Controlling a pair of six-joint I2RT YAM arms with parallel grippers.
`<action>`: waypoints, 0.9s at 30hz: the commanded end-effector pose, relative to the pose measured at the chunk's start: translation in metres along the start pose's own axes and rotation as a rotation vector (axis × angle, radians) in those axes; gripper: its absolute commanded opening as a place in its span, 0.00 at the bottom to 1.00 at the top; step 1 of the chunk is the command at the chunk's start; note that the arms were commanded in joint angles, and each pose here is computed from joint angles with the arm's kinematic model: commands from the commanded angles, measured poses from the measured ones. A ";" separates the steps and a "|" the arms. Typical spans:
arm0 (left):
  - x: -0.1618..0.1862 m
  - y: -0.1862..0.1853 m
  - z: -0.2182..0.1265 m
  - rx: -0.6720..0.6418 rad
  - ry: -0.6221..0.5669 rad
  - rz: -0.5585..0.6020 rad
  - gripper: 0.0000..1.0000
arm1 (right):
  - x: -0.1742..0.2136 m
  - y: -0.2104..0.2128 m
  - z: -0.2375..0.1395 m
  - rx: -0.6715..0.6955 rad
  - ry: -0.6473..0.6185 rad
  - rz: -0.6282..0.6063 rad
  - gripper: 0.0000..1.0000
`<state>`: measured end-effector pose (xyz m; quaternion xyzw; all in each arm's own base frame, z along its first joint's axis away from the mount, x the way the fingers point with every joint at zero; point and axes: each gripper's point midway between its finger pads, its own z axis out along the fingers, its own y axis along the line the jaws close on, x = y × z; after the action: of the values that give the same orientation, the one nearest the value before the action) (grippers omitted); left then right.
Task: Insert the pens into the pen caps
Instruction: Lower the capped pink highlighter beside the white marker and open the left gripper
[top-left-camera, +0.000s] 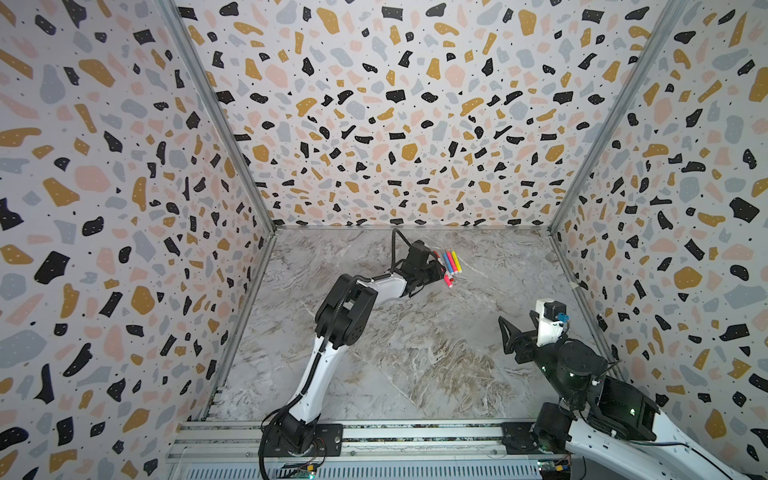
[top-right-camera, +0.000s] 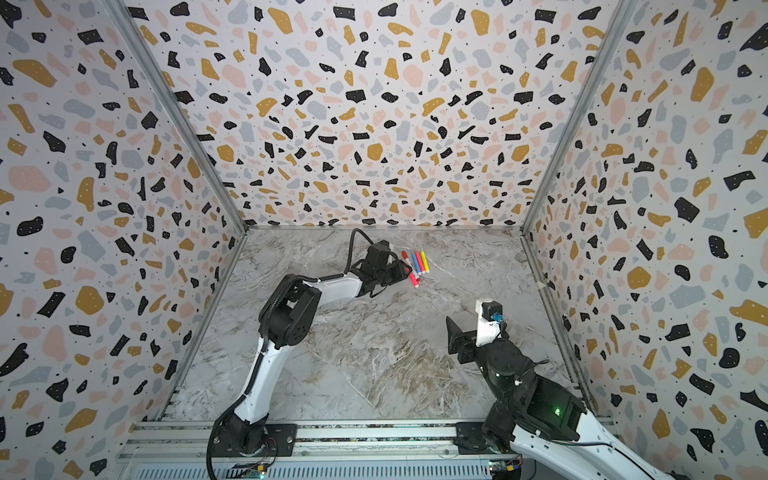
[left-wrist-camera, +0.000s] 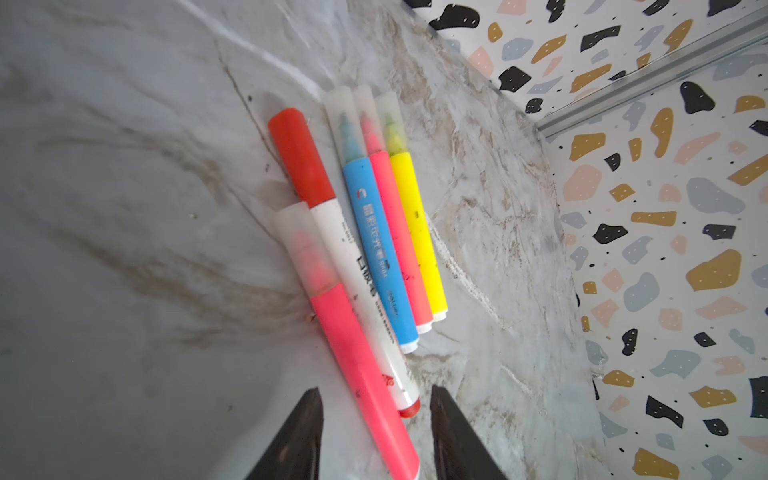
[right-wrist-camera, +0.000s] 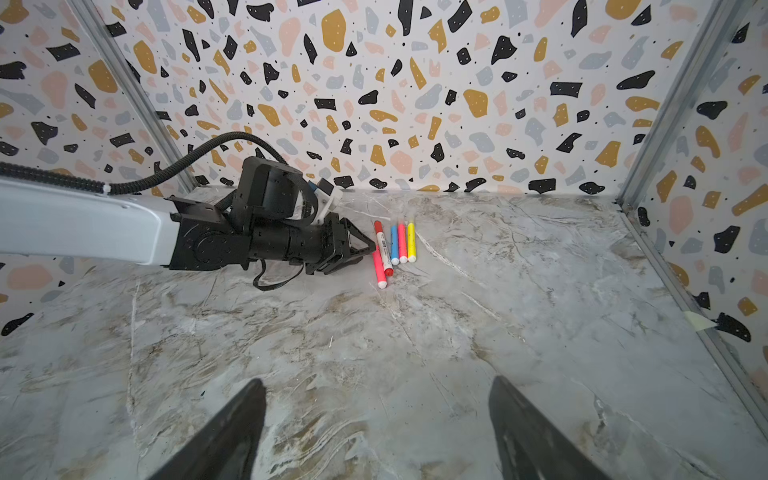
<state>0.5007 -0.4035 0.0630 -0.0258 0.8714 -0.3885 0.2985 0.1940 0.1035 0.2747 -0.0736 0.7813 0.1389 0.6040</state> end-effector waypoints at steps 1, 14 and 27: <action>-0.015 -0.014 0.008 0.075 -0.045 -0.009 0.43 | -0.003 0.000 -0.001 -0.006 -0.017 0.002 0.84; -0.015 -0.010 0.012 0.065 -0.052 -0.022 0.44 | -0.003 0.001 -0.001 -0.011 -0.017 0.003 0.85; -0.016 -0.004 0.020 0.057 -0.057 -0.027 0.46 | -0.002 0.001 -0.001 -0.013 -0.016 0.003 0.85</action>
<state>0.5132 -0.4146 0.0561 -0.0368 0.8591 -0.4111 0.3026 0.1933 0.1051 0.2749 -0.0779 0.7803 0.1426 0.6039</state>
